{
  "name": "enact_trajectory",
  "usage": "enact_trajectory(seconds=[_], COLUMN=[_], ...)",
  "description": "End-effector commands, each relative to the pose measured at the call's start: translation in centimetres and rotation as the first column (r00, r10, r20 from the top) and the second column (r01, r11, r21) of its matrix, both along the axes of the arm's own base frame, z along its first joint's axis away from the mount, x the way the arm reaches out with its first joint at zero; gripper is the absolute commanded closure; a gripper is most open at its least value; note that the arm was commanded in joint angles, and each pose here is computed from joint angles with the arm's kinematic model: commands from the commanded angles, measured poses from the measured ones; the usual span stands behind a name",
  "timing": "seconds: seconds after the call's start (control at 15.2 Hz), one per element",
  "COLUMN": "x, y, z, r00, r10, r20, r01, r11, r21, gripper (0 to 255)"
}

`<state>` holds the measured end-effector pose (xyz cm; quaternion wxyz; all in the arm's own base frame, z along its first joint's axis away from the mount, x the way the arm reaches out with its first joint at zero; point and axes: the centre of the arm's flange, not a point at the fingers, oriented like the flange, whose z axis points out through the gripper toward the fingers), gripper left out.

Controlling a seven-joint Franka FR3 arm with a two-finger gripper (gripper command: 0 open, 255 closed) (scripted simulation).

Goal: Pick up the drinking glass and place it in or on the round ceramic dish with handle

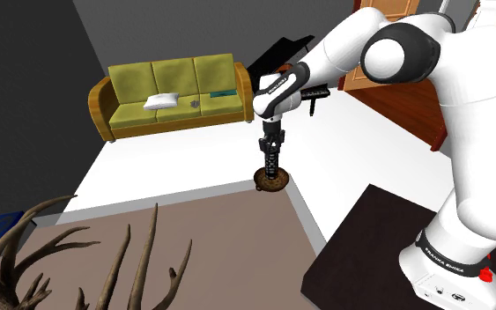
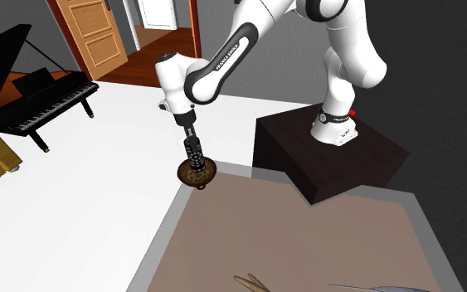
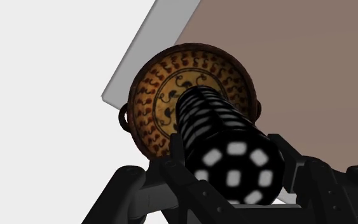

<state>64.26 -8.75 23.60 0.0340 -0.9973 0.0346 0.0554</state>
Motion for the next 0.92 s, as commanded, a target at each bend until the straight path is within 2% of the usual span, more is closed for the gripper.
enact_trajectory(seconds=[0.0,0.53,0.59,0.86], x=[-0.03,-0.02,-0.02,-0.02], y=[0.05,0.05,0.04,0.05], z=[-0.97,-1.47,-1.47,-1.47], r00=[1.0,1.0,1.0,1.0], r10=[0.0,0.0,0.0,0.0], r20=[0.001,0.001,0.001,0.001], r01=[0.0,0.0,0.0,0.0], r11=[1.0,1.0,1.0,1.0], r21=[0.0,0.0,0.0,0.0], gripper=[255,255,0,0])
